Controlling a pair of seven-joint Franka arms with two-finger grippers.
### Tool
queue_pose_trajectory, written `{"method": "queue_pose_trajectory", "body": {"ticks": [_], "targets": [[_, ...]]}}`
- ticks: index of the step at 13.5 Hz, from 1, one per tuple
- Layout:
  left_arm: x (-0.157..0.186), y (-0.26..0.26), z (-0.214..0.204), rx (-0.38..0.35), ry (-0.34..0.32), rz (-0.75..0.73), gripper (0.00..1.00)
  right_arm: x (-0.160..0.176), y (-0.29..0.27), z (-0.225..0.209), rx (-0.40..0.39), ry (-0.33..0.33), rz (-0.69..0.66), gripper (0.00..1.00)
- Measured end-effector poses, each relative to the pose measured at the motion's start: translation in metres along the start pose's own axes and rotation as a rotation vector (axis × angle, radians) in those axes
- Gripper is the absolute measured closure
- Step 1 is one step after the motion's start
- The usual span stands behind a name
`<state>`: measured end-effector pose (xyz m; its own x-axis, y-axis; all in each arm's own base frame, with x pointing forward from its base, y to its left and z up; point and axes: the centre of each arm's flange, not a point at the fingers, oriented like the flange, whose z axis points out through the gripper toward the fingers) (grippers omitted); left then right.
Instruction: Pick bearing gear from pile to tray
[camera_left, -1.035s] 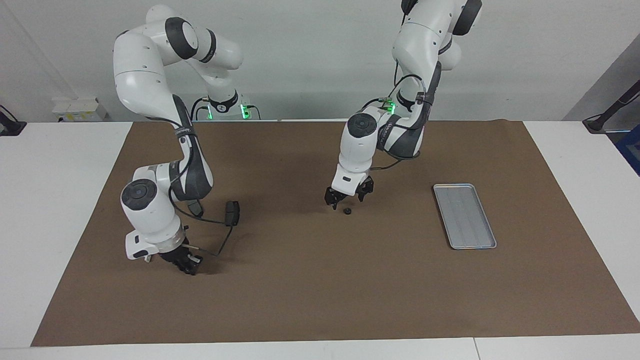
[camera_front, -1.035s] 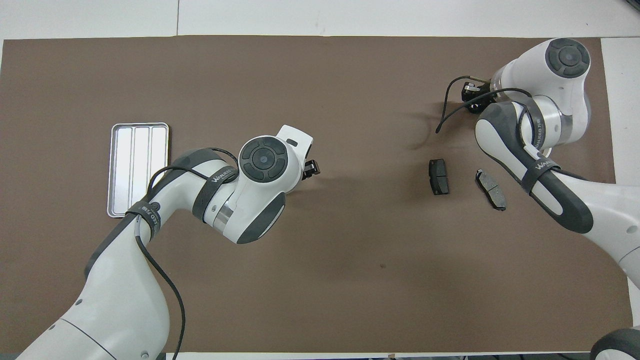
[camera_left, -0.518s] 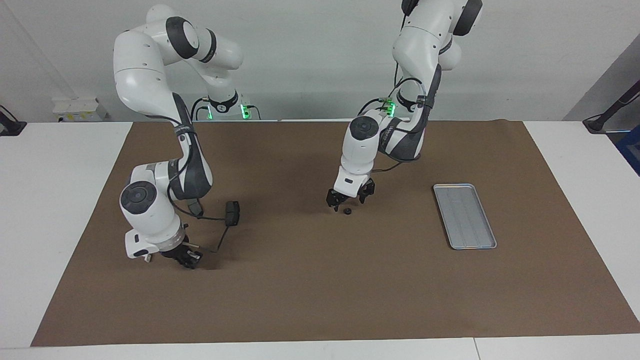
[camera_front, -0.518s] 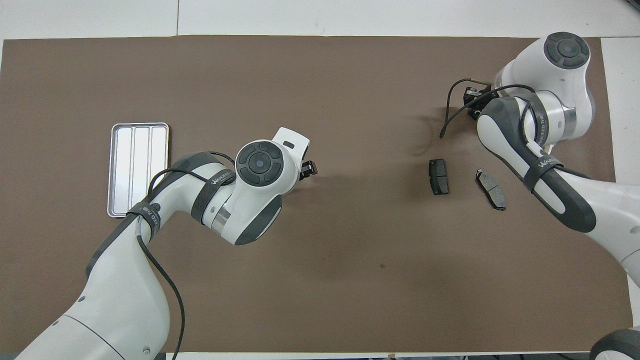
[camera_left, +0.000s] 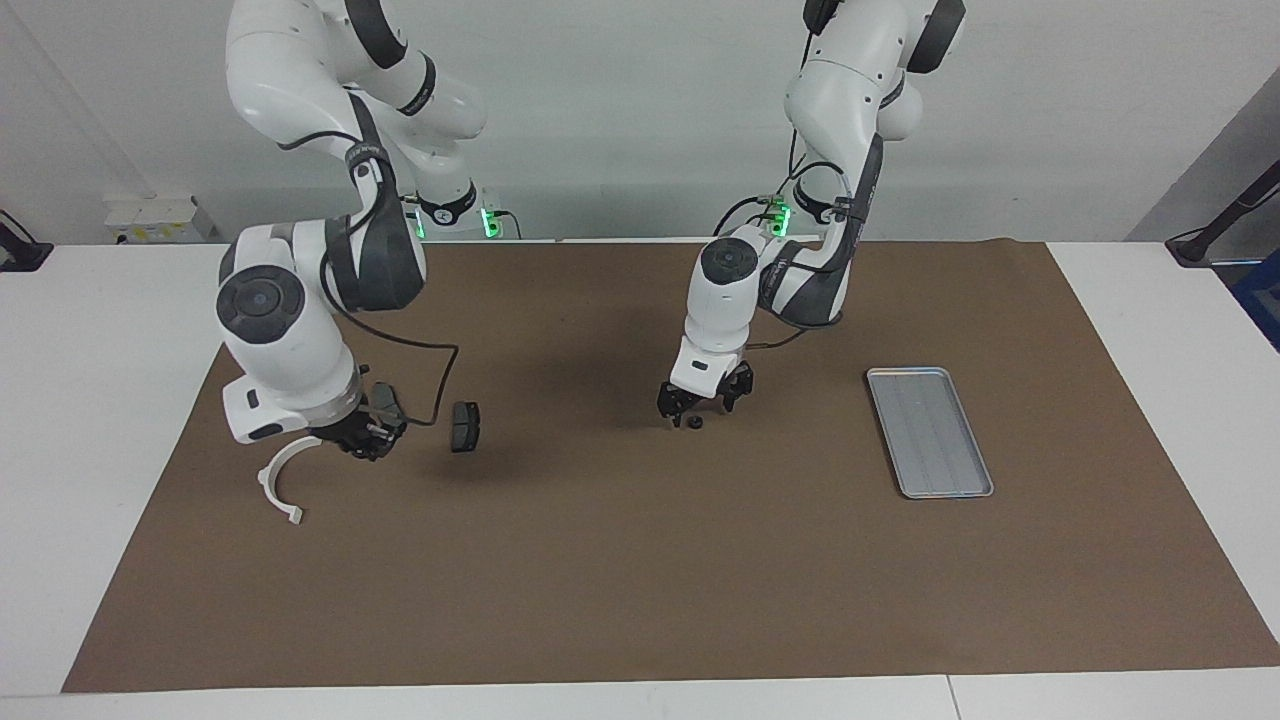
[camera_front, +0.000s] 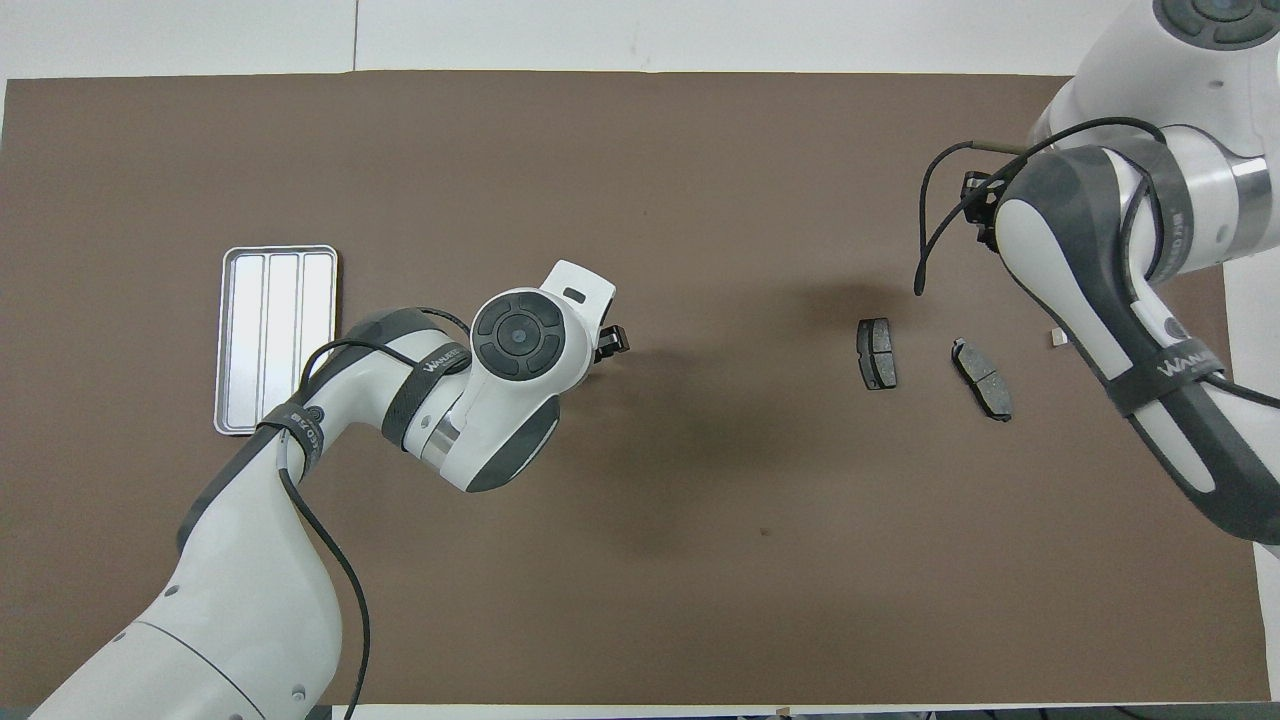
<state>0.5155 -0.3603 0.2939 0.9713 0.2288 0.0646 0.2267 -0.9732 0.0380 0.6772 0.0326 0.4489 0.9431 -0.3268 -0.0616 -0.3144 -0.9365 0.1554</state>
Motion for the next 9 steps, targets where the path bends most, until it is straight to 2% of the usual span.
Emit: {"method": "queue_pose_trajectory", "body": {"ticks": [1,2,3,5,8,9], "targets": [[-0.002,0.000,0.001,0.001,-0.002,0.002,0.00,-0.008,0.002,-0.019,0.000,0.000,0.002,0.65],[-0.003,0.000,0.002,0.002,-0.003,0.002,0.09,-0.018,0.001,-0.036,0.004,0.000,0.000,0.65],[-0.003,0.000,0.002,0.002,-0.003,-0.005,0.09,-0.028,-0.002,-0.050,0.005,-0.001,-0.007,0.65],[-0.003,0.001,0.002,0.001,-0.002,-0.017,0.30,-0.046,-0.011,-0.071,0.013,-0.003,-0.020,0.65],[-0.001,0.000,-0.002,-0.002,0.005,-0.022,0.72,-0.068,-0.034,-0.087,0.021,-0.003,0.022,0.65],[-0.001,0.000,-0.002,-0.002,0.005,-0.023,0.77,-0.074,-0.046,-0.088,0.026,-0.005,0.050,0.65]]}}
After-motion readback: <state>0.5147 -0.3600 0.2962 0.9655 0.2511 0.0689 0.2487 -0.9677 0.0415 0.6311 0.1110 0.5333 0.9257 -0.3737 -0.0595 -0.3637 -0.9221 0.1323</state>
